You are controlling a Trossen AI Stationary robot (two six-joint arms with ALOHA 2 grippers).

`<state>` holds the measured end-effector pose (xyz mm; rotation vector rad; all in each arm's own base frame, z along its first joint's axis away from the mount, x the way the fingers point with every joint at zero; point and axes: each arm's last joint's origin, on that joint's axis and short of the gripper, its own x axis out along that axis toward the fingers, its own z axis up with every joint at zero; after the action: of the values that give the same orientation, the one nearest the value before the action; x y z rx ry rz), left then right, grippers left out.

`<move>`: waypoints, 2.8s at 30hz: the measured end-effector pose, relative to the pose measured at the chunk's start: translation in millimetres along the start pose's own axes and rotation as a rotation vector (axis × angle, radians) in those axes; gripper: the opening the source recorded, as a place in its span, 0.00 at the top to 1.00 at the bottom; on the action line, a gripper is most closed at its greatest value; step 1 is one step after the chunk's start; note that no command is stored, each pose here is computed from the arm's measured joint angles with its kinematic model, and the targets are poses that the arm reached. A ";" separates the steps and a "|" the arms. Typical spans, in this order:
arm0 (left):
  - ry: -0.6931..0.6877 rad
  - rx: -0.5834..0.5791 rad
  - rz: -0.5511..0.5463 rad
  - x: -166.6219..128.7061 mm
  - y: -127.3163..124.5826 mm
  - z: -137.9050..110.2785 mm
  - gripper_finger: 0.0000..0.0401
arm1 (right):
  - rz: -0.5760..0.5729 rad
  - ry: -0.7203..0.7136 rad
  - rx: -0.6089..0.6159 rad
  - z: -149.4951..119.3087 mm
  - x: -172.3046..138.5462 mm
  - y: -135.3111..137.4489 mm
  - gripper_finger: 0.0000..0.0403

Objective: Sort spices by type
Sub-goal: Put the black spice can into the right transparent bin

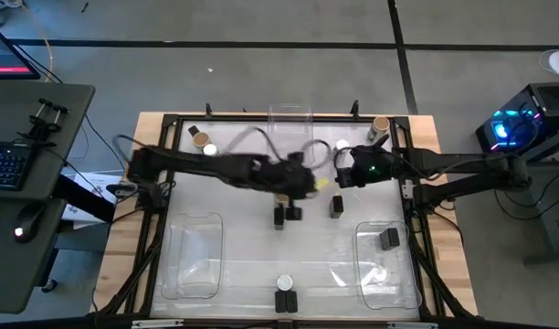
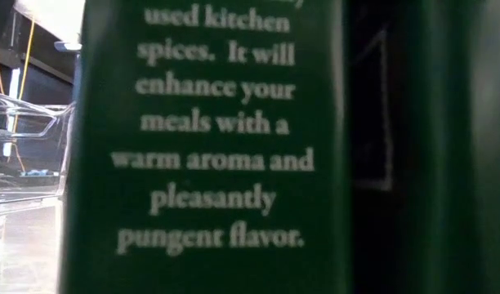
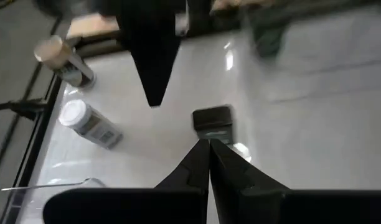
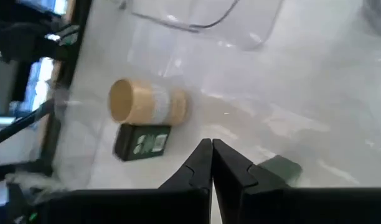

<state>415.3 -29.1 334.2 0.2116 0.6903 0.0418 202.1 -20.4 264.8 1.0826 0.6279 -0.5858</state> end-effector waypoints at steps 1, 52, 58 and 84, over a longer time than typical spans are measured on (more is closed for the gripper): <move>-0.008 -0.014 -0.010 -16.9 2.6 0.8 1.00 | -0.005 -0.011 0.011 -0.9 1.2 0.9 0.98; -0.325 -0.617 0.079 -173.4 6.0 -137.6 1.00 | -0.769 0.190 0.023 -56.5 109.4 39.6 0.54; -0.374 -0.629 0.070 -175.0 6.7 -133.1 1.00 | -0.739 0.175 -0.002 -49.6 76.9 44.0 0.71; -0.427 -0.641 0.160 -174.1 29.7 -131.4 1.00 | -0.559 0.318 0.210 -146.7 -98.5 31.6 0.71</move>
<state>198.4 4.7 350.9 -0.3359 0.2082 0.3555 130.8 139.2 305.7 1.2110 1.1856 -0.9870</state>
